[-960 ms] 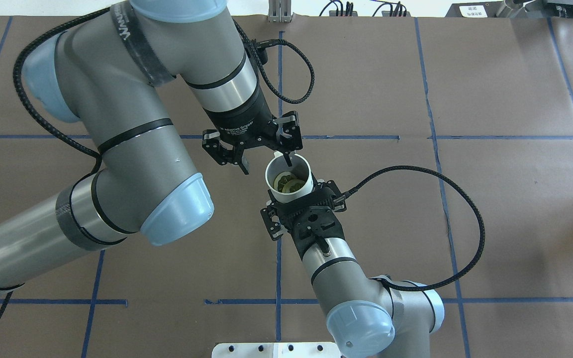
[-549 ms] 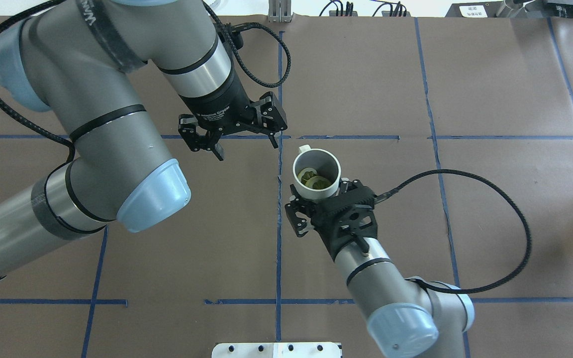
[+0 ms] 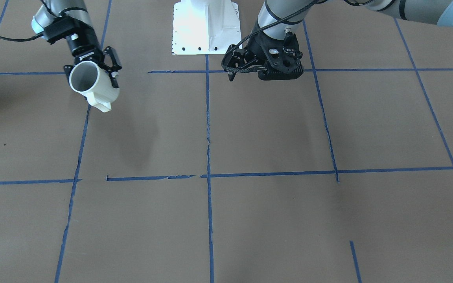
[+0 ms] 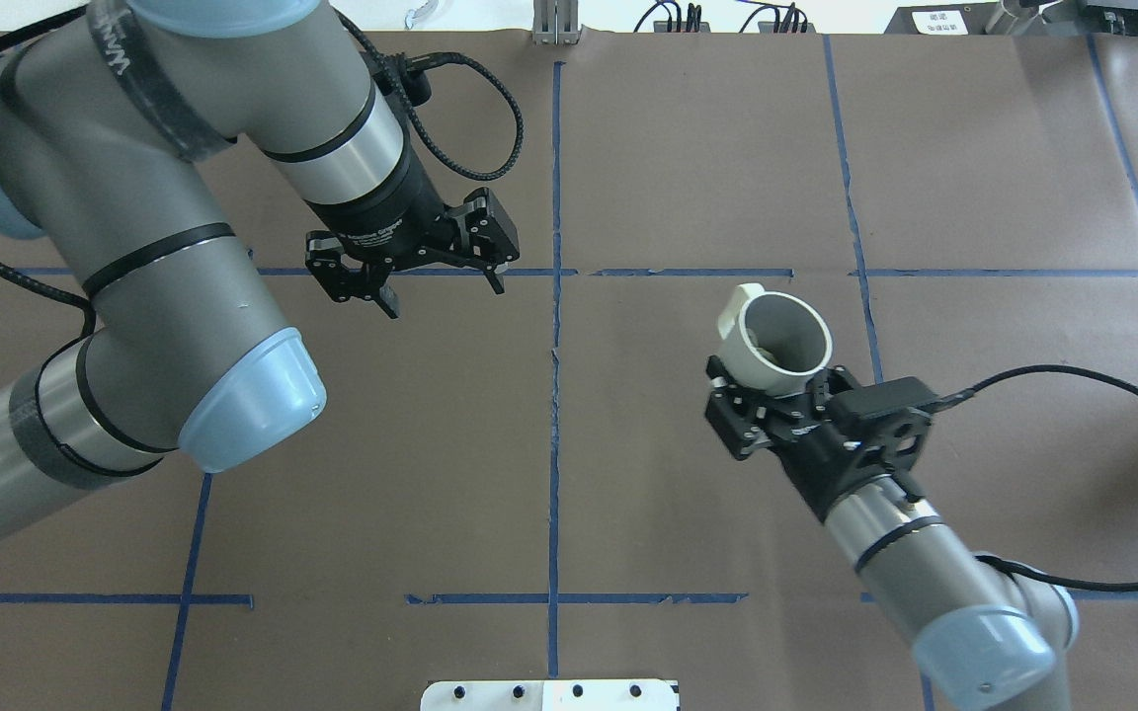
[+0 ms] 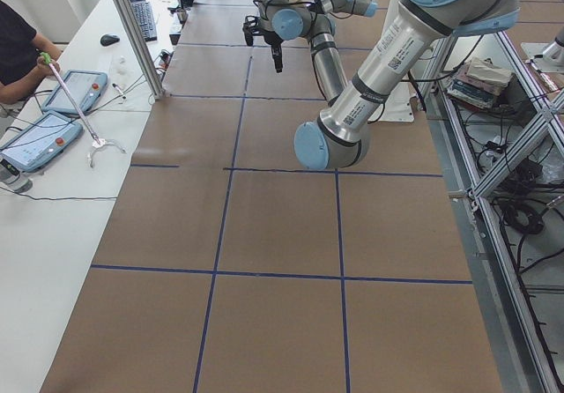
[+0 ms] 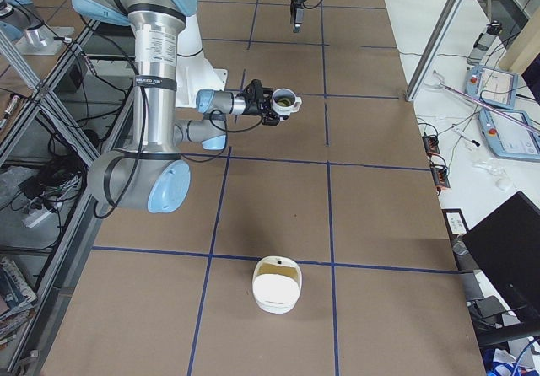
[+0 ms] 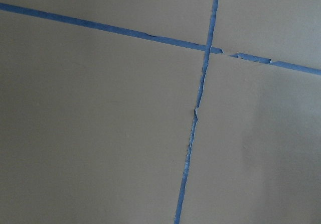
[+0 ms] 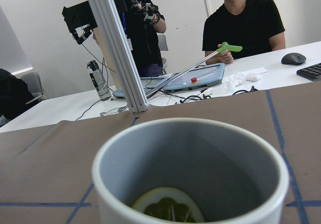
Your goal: Left arm hands cup to right arm to dump lemon
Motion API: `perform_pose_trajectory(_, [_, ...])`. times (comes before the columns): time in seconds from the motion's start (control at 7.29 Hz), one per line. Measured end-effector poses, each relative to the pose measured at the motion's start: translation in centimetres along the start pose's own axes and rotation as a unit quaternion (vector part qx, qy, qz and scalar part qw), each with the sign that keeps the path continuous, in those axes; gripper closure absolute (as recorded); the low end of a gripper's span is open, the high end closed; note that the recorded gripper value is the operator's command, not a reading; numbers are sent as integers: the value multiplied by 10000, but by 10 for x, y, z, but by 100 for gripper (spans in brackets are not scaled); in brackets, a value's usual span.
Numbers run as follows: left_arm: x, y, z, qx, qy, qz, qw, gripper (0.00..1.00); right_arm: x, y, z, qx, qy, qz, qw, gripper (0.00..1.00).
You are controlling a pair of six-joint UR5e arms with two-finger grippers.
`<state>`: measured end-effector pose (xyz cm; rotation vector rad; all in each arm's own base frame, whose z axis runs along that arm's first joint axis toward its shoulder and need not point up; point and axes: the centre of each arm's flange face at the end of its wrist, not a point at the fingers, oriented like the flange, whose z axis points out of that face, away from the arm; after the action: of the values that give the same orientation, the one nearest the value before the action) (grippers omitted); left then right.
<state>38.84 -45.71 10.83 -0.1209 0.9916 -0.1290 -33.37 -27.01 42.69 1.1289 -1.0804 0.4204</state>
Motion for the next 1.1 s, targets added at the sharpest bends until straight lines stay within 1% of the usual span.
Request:
perform_pose_trajectory(0.27, [-4, 0, 1, 11, -22, -13, 10000, 0, 95, -21, -49, 89, -151, 243, 9996, 90])
perform_pose_trajectory(0.41, [-4, -1, 2, 14, -27, -16, 10000, 0, 132, -22, -63, 115, -195, 312, 9993, 92])
perform_pose_trajectory(0.55, [-5, -1, 2, 20, -32, -19, 10000, 0, 161, -22, -72, 148, -175, 311, 9993, 92])
perform_pose_trajectory(0.69, [-5, -1, 3, 25, -42, -25, 10000, 0, 177, -27, -75, 201, -110, 272, 9994, 91])
perform_pose_trajectory(0.82, [-6, -1, 4, 24, -48, -31, 10000, 0, 185, -33, -71, 171, -28, 170, 9997, 91])
perform_pose_trajectory(1.1, [-8, 1, 7, 23, -10, -17, 10000, 0, 182, -41, -44, 31, 162, 0, 9999, 91])
